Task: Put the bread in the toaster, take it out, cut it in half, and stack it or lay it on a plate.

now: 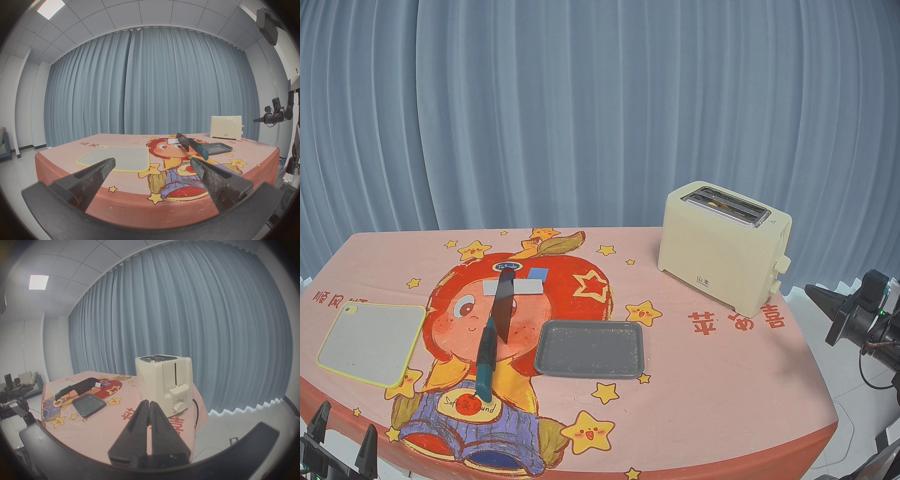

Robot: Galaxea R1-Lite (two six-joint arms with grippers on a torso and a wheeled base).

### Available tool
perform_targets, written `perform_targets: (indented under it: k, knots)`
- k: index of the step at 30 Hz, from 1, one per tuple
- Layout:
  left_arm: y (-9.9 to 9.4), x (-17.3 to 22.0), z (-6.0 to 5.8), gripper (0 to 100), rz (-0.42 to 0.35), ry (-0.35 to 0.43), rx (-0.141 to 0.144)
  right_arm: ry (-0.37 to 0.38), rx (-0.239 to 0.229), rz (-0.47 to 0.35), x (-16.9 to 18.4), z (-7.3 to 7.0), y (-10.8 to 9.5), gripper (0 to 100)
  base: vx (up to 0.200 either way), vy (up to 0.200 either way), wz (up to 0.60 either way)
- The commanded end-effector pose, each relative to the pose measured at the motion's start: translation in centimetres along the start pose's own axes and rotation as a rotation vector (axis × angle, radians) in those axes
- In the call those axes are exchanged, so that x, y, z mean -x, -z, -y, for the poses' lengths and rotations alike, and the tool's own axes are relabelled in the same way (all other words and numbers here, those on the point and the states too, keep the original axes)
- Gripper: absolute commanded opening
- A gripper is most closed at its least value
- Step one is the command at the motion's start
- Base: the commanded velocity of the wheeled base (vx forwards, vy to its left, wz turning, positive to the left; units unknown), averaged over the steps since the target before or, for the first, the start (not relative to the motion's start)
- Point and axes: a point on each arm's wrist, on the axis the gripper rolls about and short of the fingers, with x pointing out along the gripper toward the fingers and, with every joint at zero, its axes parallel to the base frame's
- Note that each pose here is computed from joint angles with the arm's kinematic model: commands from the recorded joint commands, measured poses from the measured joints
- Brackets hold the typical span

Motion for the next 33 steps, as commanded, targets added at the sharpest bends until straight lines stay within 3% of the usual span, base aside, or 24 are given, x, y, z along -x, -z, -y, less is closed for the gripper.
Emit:
perform_targets:
  k: [1,5,33]
  knots:
    - [0.5,-0.1,0.0,100,-0.019,0.0,0.0,0.028,-0.02,-0.021,-1.0,0.5,0.1,0,0.0,0.0,0.0]
    - [0.5,-0.1,0.0,100,-0.019,0.0,0.0,0.064,-0.019,-0.008,-1.4,0.8,-0.3,0,0.0,0.0,0.0]
    - [0.5,-0.1,0.0,100,-0.019,0.0,0.0,0.096,-0.053,-0.113,-3.1,1.6,1.8,0,0.0,0.0,0.0]
